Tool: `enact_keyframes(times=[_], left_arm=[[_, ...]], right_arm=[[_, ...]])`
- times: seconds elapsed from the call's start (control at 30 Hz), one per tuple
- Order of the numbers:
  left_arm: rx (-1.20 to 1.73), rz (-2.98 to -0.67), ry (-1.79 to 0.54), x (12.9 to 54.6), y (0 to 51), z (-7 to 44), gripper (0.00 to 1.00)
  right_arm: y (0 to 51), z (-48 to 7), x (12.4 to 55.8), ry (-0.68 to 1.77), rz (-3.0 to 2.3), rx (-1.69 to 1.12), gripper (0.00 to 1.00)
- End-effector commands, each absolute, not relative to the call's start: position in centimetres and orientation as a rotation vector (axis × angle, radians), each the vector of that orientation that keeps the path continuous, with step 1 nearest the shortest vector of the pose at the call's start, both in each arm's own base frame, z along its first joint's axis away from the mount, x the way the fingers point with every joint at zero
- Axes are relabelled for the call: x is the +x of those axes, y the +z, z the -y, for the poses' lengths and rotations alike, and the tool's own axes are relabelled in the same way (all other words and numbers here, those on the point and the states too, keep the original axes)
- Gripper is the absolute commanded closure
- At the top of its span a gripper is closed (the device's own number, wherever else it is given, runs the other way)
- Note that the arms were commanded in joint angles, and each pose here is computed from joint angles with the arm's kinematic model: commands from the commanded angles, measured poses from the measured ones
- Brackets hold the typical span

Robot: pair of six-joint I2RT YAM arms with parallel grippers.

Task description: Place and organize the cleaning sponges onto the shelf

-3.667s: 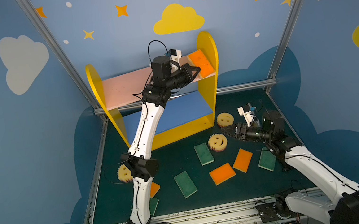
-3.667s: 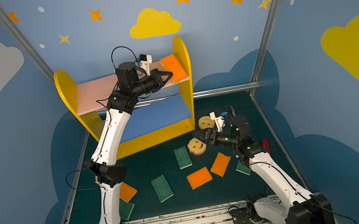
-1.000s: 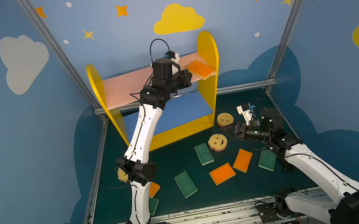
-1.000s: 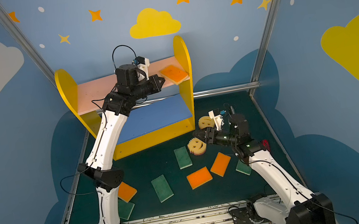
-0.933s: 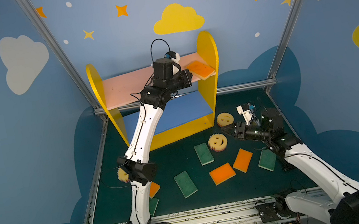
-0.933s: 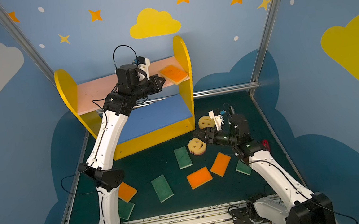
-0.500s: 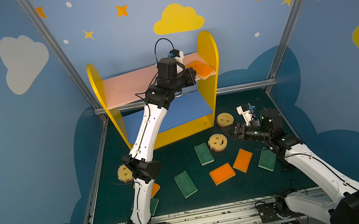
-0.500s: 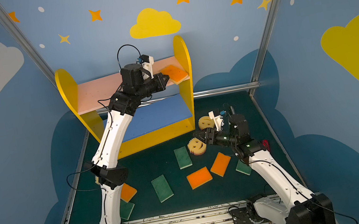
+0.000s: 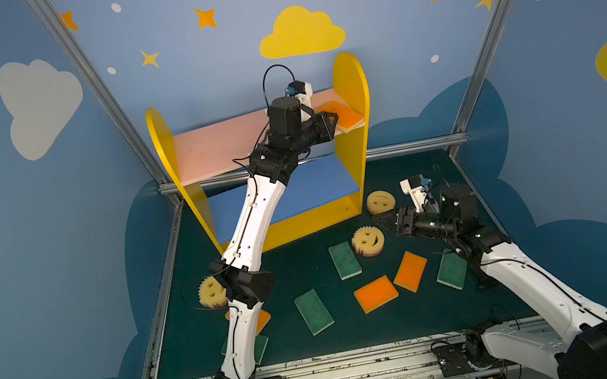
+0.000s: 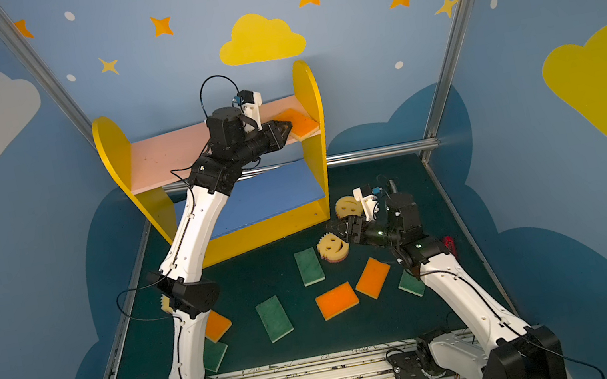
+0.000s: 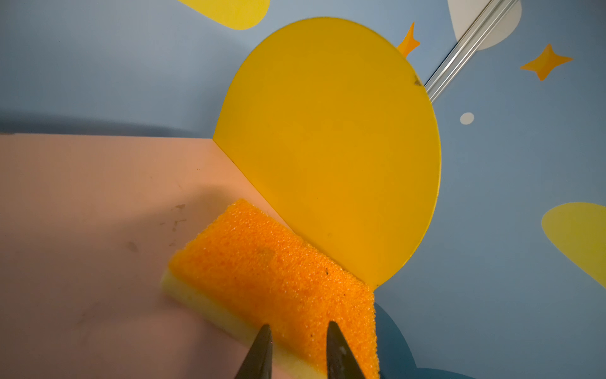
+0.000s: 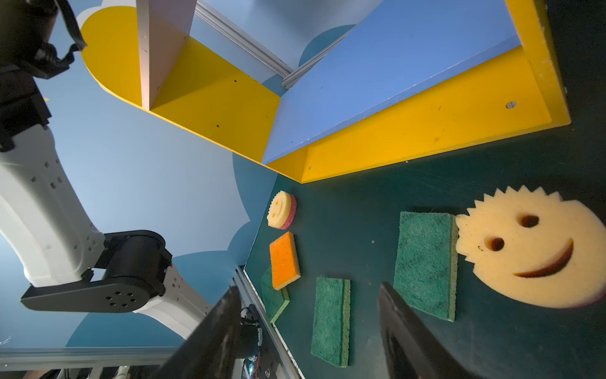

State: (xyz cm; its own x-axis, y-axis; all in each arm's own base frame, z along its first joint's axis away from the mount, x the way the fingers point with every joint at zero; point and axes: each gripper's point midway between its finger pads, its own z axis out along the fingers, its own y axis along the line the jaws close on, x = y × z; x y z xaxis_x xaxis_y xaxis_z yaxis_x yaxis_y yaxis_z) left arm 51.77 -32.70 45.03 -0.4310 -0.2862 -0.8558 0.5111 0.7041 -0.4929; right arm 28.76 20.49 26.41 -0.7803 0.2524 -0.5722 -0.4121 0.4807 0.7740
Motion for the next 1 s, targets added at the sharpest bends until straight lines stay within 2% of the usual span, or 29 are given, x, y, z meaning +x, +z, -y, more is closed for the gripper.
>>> enact_keyframes(times=[0.0,0.13,0.37,0.43,0.47,0.53,0.67,0.7,0.73,0.87,0.9,0.97], left_arm=[[0.147,-1.915,-0.778,54.4,40.3,30.8,0.59],[0.171,-1.906,-0.781,53.0,41.8,30.6,0.43],[0.249,-1.881,-0.771,49.5,44.7,30.5,0.23],[0.274,-1.88,-0.762,48.1,45.4,30.4,0.21],[0.287,-1.881,-0.758,47.2,45.7,30.4,0.2],[0.307,-1.869,-0.753,45.5,46.1,30.4,0.18],[0.307,-1.802,-0.767,41.8,46.2,29.3,0.15],[0.294,-1.789,-0.775,40.9,46.1,28.7,0.15],[0.281,-1.782,-0.78,40.2,46.0,28.2,0.15],[0.253,-1.803,-0.805,37.5,43.7,26.6,0.15],[0.247,-1.814,-0.804,37.0,43.1,26.2,0.15],[0.223,-1.831,-0.793,36.1,41.8,25.3,0.15]], right_arm=[[30.1,-20.5,29.7,1.29,-1.972,-0.18,0.31],[32.5,-19.9,30.9,1.216,-1.916,-0.177,0.3],[37.5,-20.3,32.3,1.22,-1.863,-0.2,0.35],[38.8,-20.2,32.5,1.158,-1.857,-0.24,0.42],[39.5,-19.8,32.9,1.109,-1.853,-0.247,0.5],[40.0,-19.4,33.7,1.076,-1.85,-0.226,0.6],[41.2,-20.4,35.1,1.127,-1.861,-0.239,0.6],[41.5,-20.8,35.3,1.141,-1.859,-0.249,0.63],[41.7,-21.0,35.6,1.148,-1.858,-0.255,0.67],[42.6,-21.6,36.7,1.158,-1.847,-0.265,0.94],[42.8,-21.8,36.9,1.16,-1.844,-0.27,0.98],[43.0,-22.2,37.5,1.161,-1.849,-0.277,1.0]])
